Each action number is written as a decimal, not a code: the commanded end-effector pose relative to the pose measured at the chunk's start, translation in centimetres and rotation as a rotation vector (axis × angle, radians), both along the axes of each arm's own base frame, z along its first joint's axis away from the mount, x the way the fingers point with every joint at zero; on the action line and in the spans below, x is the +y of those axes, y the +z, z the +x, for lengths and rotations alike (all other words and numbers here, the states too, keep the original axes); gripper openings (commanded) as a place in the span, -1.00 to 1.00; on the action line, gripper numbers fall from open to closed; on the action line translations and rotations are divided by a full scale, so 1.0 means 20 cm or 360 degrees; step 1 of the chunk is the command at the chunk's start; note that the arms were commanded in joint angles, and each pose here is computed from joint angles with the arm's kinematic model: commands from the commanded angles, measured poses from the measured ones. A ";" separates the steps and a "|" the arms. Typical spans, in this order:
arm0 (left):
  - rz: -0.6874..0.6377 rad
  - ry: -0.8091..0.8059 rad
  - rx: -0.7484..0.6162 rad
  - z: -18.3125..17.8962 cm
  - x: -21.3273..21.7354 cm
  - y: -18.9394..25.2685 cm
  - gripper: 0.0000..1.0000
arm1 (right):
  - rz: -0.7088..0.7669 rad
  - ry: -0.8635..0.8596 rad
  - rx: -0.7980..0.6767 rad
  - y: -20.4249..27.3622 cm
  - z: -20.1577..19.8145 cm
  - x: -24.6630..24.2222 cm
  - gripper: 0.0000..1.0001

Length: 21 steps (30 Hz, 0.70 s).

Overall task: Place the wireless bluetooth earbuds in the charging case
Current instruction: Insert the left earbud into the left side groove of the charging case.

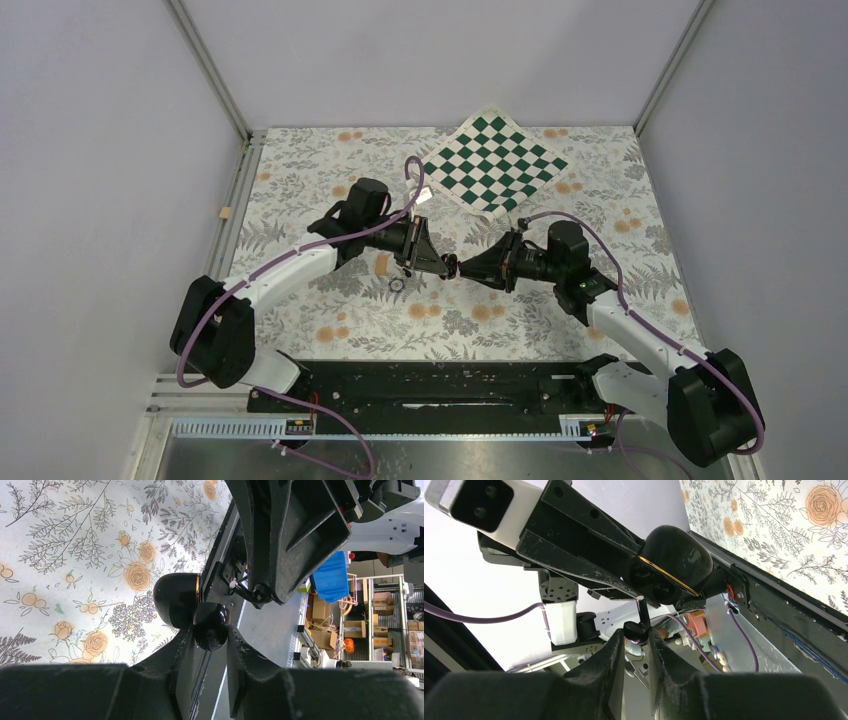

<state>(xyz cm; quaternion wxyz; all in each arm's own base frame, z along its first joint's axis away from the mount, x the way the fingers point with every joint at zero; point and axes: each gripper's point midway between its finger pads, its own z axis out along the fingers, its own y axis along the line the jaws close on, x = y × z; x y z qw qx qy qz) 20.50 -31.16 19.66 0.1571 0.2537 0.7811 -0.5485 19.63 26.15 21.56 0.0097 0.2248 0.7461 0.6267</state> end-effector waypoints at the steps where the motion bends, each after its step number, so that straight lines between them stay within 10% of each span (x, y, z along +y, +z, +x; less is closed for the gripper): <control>1: -0.0103 -0.0037 -0.0107 0.02 -0.02 0.11 -1.00 | 0.0031 0.0095 -0.0090 0.07 -0.04 0.00 -1.00; 21: -0.0133 -0.0010 -0.0095 0.04 -0.03 0.13 -1.00 | 0.0075 0.0222 -0.0107 0.08 -0.08 0.04 -1.00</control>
